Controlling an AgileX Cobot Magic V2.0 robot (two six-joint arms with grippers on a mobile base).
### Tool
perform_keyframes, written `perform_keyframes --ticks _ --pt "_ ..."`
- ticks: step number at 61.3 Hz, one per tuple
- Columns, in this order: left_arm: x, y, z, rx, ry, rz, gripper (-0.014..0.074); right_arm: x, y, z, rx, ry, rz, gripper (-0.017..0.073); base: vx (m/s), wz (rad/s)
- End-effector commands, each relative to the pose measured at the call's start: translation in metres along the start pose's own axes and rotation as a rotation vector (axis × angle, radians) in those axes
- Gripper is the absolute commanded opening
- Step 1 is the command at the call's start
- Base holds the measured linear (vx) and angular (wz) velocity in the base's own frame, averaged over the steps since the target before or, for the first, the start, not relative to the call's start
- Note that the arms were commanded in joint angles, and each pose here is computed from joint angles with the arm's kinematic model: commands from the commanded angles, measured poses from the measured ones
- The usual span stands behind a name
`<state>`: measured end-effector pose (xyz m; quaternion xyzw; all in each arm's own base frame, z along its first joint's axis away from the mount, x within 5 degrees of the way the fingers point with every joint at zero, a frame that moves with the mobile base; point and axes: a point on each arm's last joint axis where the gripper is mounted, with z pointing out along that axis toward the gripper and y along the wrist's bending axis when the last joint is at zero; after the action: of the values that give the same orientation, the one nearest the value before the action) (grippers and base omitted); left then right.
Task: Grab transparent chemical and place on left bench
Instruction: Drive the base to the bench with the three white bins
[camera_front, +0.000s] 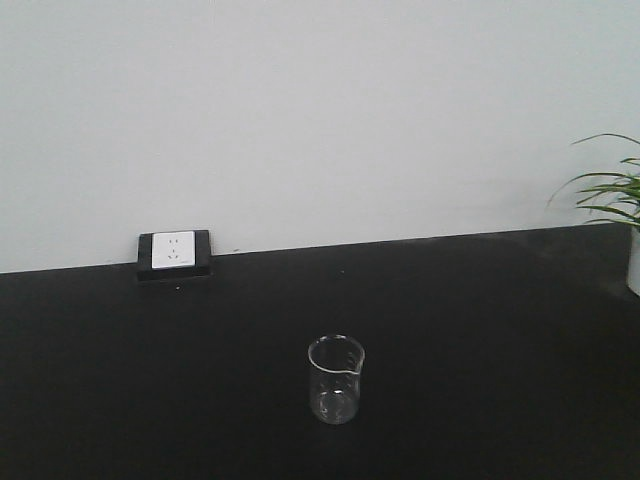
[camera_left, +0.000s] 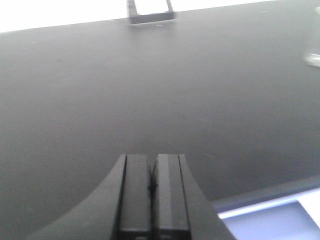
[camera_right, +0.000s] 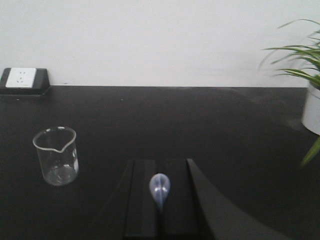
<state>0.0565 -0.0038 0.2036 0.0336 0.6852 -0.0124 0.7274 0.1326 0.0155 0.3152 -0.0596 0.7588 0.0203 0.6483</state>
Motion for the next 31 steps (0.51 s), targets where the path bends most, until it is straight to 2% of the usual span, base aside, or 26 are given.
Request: perform_keyframes --ticks 1,16,31 --pt "-0.0028 0.0001 -0.0013 -0.002 -0.081 -0.009 -0.0003 -0.0173 -0.0003 -0.0025 -0.003 -0.109 -0.014 -0.0004 -0.22 -0.29" --pt "-0.0028 0.0001 -0.0013 -0.002 -0.081 -0.009 -0.0003 -0.0173 -0.0003 -0.0025 -0.003 -0.109 -0.014 -0.0004 -0.27 -0.13" --pt "-0.0028 0.0001 -0.0013 -0.002 -0.081 -0.009 -0.0003 -0.0173 -0.0003 -0.0025 -0.003 -0.109 -0.014 -0.0004 -0.35 0.15"
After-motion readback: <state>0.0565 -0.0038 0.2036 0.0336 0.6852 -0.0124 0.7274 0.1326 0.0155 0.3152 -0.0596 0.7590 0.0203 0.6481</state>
